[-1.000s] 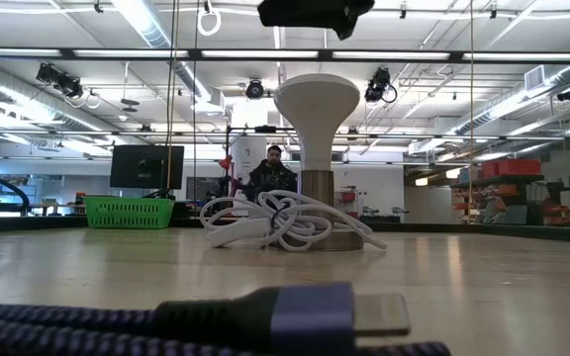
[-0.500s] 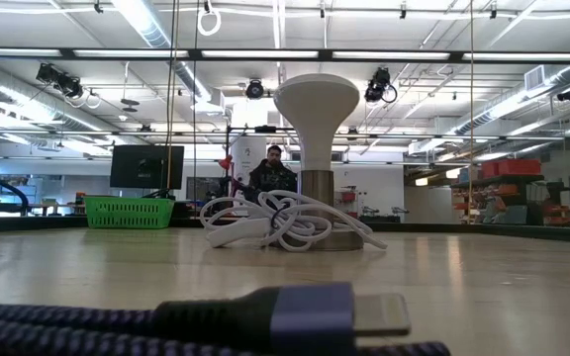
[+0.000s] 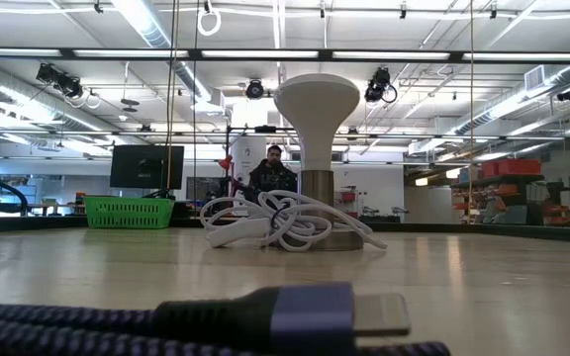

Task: Pick & Place USB Port
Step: Put the green black charger cable into the yellow basket

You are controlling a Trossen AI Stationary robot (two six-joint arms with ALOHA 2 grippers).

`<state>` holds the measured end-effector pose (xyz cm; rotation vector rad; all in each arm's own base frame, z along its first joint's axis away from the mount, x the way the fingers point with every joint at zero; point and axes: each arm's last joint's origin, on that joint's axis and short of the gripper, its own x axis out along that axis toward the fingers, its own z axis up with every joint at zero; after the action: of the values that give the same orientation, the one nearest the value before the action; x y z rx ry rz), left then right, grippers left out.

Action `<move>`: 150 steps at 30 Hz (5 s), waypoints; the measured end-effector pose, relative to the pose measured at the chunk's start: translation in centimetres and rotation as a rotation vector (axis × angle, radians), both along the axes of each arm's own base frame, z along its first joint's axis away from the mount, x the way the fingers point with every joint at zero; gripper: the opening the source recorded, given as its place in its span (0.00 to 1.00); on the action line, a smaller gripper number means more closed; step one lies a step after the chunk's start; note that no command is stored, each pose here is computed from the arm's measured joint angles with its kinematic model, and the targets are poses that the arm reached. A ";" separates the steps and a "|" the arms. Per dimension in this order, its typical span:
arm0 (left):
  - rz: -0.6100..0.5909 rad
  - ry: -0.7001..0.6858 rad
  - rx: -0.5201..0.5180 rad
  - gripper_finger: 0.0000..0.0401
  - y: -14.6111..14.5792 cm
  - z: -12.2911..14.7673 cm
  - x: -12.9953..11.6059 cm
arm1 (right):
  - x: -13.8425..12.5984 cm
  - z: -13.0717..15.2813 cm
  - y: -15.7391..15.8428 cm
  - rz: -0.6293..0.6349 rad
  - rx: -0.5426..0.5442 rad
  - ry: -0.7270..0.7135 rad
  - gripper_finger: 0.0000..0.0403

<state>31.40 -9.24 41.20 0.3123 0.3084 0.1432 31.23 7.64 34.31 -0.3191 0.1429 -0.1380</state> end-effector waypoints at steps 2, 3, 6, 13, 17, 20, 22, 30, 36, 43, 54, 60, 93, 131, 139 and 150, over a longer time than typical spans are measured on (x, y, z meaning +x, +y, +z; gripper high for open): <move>-0.026 -0.013 -0.011 0.06 0.4 0.1 0.4 | 0.0 0.1 -0.1 -0.003 -0.002 -0.009 0.37; -0.027 -0.014 -0.011 0.06 0.6 0.0 0.5 | 0.0 0.1 -0.1 -0.004 -0.002 -0.013 0.37; -0.011 -0.012 -0.009 0.06 1.2 0.0 0.8 | 0.1 0.3 -0.1 -0.003 -0.010 -0.028 0.38; 0.015 0.018 0.026 0.06 2.2 -0.4 1.3 | -0.1 0.0 -0.3 -0.057 -0.038 0.005 0.39; 0.049 0.019 0.037 0.06 3.0 -0.4 1.3 | -0.5 0.3 -0.6 -0.126 -0.042 0.014 0.39; 0.061 0.046 0.049 0.06 3.4 -0.6 1.3 | -0.7 0.3 -0.6 -0.118 -0.028 0.029 0.39; 0.071 0.066 0.048 0.06 3.7 -0.8 1.3 | -0.9 0.0 -0.5 -0.116 -0.020 0.060 0.39; 0.055 0.039 0.022 0.06 3.8 -0.6 1.4 | -0.9 0.2 -0.5 -0.099 -0.001 0.044 0.39; 0.027 0.020 0.010 0.06 3.4 -0.4 1.4 | -0.8 0.5 -0.6 -0.093 0.004 0.012 0.39; -0.007 0.006 -0.003 0.06 3.2 -0.6 1.9 | -0.7 1.1 -0.6 -0.071 -0.001 -0.046 0.35; 0.021 -0.011 0.011 0.16 3.4 -0.5 2.1 | -0.8 0.9 -0.8 -0.141 -0.009 -0.021 0.04; 0.021 -0.011 0.031 0.19 3.4 -0.4 2.0 | -0.8 0.7 -0.8 -0.162 -0.017 -0.004 0.03; 0.170 0.288 -0.001 0.18 3.5 -2.4 -1.3 | -12.7 -2.0 6.5 0.029 0.657 0.655 0.03; 0.188 0.277 -0.036 0.18 3.6 -2.4 -1.2 | -16.1 -9.5 15.9 -0.261 0.979 1.306 0.03; 0.194 0.276 -0.046 0.18 3.6 -2.4 -1.3 | -16.0 -10.3 16.3 -0.278 0.955 1.355 0.03; 0.194 0.278 -0.046 0.18 3.6 -2.4 -1.3 | -15.6 -11.4 16.9 -0.270 0.909 1.359 0.03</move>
<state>30.14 -5.62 38.79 0.2557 0.6168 0.2845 15.59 24.53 22.87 0.5781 1.5478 -0.0896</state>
